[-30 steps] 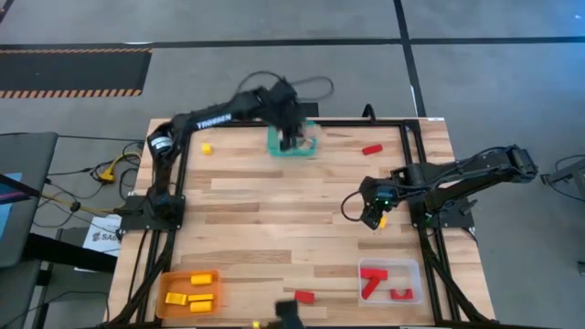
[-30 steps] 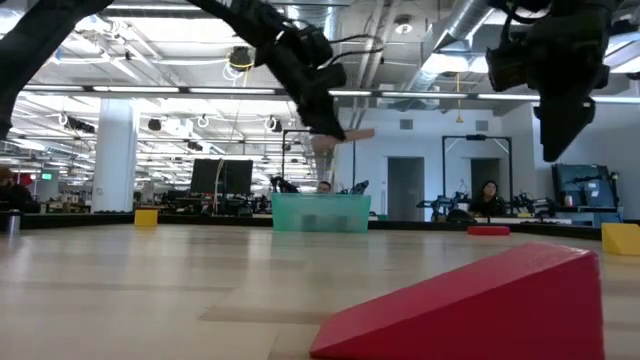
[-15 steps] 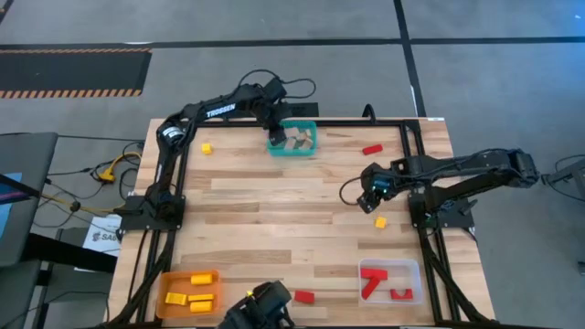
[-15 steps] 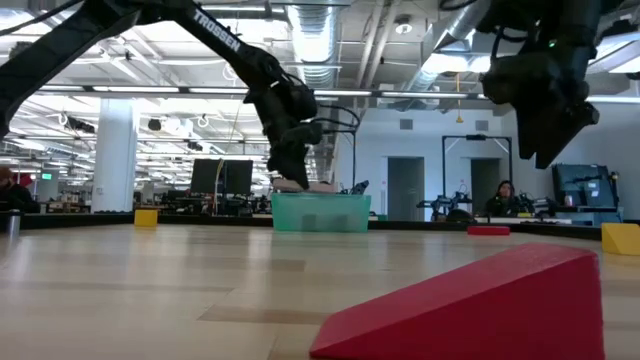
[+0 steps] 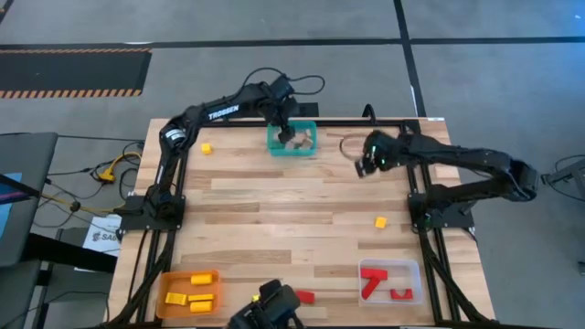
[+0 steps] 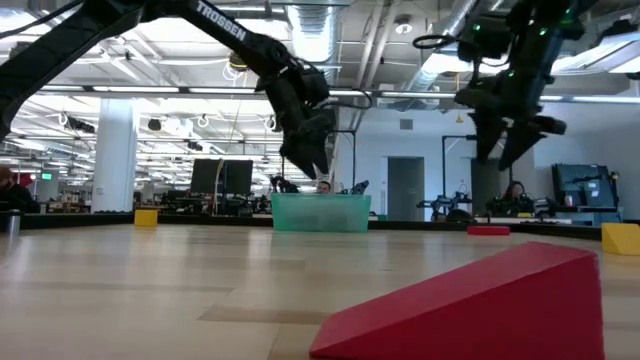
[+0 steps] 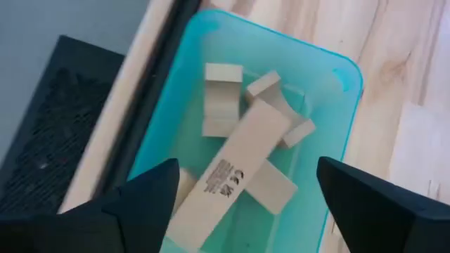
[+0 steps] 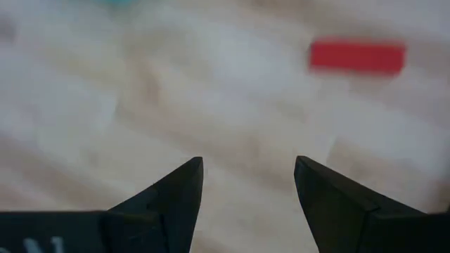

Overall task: Sort & place blocks by color
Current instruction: Put the red block into the transparent bin

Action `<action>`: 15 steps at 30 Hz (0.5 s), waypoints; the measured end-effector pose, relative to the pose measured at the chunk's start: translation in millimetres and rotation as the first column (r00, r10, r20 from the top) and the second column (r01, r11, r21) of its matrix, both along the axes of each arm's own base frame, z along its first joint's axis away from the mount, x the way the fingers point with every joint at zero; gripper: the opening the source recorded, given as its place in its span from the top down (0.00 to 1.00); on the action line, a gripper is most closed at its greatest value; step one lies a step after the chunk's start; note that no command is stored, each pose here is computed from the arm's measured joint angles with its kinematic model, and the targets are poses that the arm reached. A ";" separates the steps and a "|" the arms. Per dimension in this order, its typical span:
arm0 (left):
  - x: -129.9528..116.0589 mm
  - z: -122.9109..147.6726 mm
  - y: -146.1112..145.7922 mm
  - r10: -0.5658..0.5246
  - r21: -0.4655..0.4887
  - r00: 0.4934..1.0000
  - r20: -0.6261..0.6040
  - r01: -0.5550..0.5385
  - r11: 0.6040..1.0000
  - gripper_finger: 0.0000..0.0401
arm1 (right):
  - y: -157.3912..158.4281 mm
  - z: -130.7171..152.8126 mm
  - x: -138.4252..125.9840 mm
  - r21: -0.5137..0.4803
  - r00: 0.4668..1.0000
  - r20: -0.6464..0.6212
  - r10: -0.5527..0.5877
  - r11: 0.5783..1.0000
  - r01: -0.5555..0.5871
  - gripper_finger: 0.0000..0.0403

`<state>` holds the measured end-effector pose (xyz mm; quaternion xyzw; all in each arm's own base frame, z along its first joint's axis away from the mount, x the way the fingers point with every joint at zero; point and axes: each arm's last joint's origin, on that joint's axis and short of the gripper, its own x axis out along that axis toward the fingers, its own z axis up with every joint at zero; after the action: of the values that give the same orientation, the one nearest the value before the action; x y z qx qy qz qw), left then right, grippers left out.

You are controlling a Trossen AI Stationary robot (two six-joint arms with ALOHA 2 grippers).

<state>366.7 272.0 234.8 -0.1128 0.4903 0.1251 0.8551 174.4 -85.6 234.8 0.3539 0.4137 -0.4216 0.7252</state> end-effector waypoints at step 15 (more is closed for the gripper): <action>-22.2 119.6 -8.1 0.063 0.129 0.997 -0.046 -0.056 0.990 0.17 | -118.0 -56.7 -27.5 0.189 0.968 -0.019 -0.252 0.949 0.251 0.39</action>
<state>344.5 263.9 354.4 -0.0691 0.4989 0.1845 0.8439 146.9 -203.7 178.1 0.4723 0.4018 -0.4682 0.6295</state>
